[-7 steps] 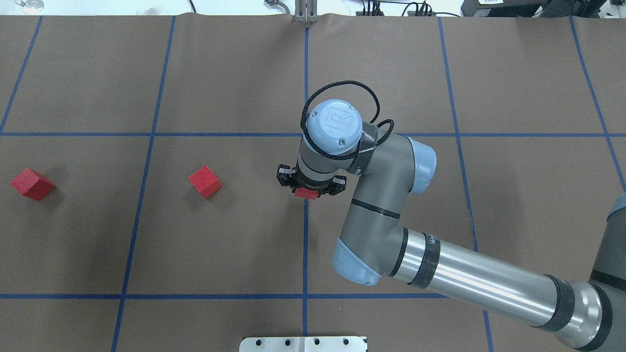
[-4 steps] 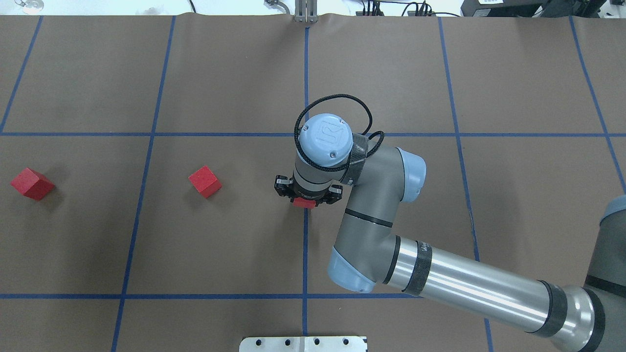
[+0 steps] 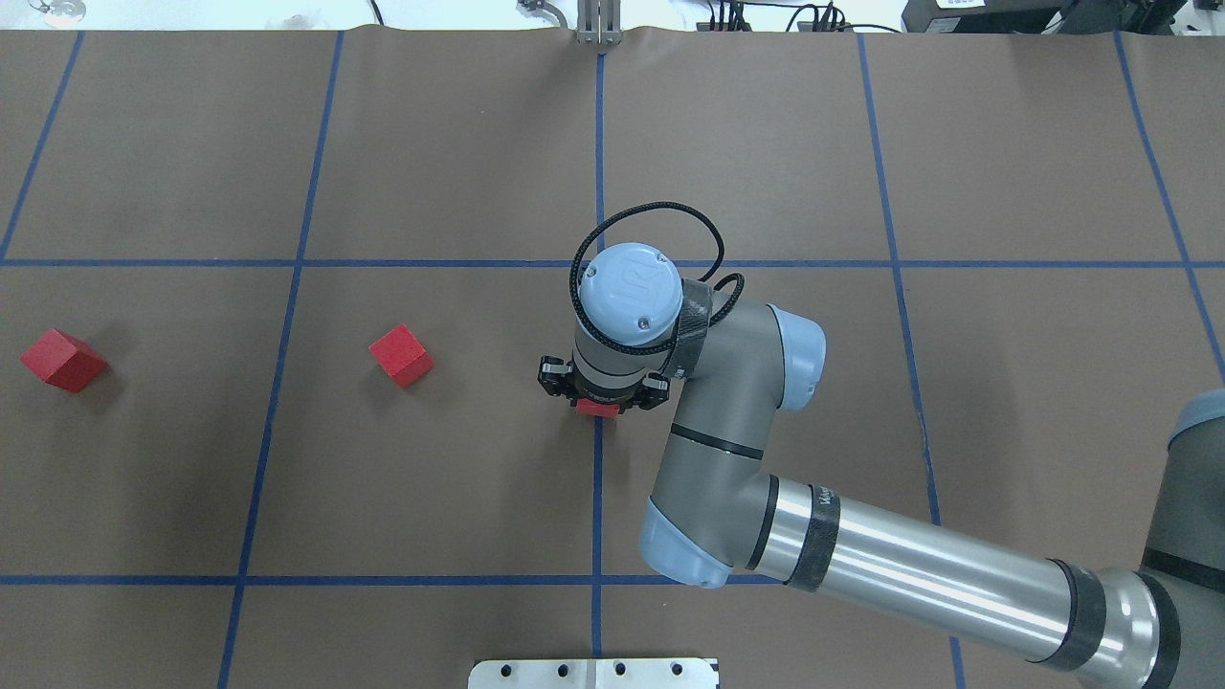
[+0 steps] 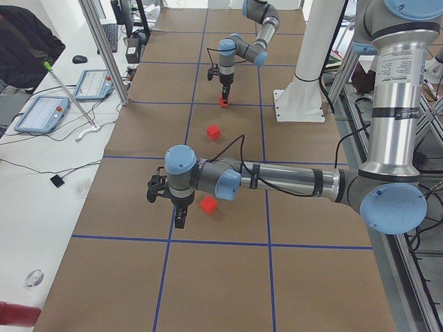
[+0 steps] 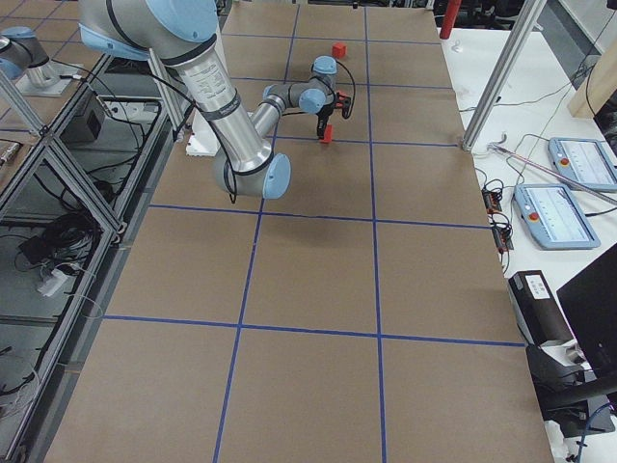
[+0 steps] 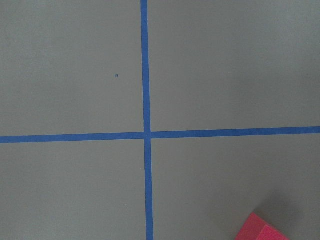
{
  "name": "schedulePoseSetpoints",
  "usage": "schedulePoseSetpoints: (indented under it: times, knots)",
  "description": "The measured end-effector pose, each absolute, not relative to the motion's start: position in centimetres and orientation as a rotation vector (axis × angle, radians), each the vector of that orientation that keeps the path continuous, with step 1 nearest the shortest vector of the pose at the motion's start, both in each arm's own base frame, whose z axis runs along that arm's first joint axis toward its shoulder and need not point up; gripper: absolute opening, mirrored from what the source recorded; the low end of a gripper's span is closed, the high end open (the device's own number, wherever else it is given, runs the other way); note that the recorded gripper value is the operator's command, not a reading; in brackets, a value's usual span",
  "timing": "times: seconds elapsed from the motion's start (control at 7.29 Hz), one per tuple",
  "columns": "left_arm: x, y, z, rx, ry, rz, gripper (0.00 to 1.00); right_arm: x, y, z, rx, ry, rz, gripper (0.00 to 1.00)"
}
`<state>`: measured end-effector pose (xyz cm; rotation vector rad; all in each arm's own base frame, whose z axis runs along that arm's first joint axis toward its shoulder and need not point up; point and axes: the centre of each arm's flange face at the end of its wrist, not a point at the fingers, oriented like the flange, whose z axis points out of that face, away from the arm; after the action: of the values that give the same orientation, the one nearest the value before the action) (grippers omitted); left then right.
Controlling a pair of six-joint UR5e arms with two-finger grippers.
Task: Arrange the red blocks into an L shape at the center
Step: 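Carry the red cube with the right gripper to the table center, then release the cube and raise the right gripper while the left arm reaches out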
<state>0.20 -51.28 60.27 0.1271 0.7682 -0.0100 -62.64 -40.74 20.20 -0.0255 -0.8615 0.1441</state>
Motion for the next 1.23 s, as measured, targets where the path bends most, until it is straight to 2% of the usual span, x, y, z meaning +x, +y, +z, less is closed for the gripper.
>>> schedulePoseSetpoints:
  times: [0.41, 0.69, 0.96, 1.23]
  knots:
    - [1.7, -51.3, 58.4, 0.122, 0.848, 0.008, 1.00, -61.2, -40.2, 19.2, 0.004, -0.890, 0.147, 1.00]
    - [7.0, -52.6, 54.8, 0.057, 0.933, -0.106, 1.00, -53.9, -42.2, 19.2, -0.023, -0.961, 0.168, 1.00]
    - [17.1, -54.2, 47.4, -0.051, 1.003, -0.230, 1.00, -44.6, -46.9, 21.1, -0.080, -1.009, 0.228, 1.00]
    - [27.9, -53.5, 39.5, -0.146, 1.019, -0.375, 1.00, -39.1, -50.1, 24.9, -0.075, -0.993, 0.237, 1.00]
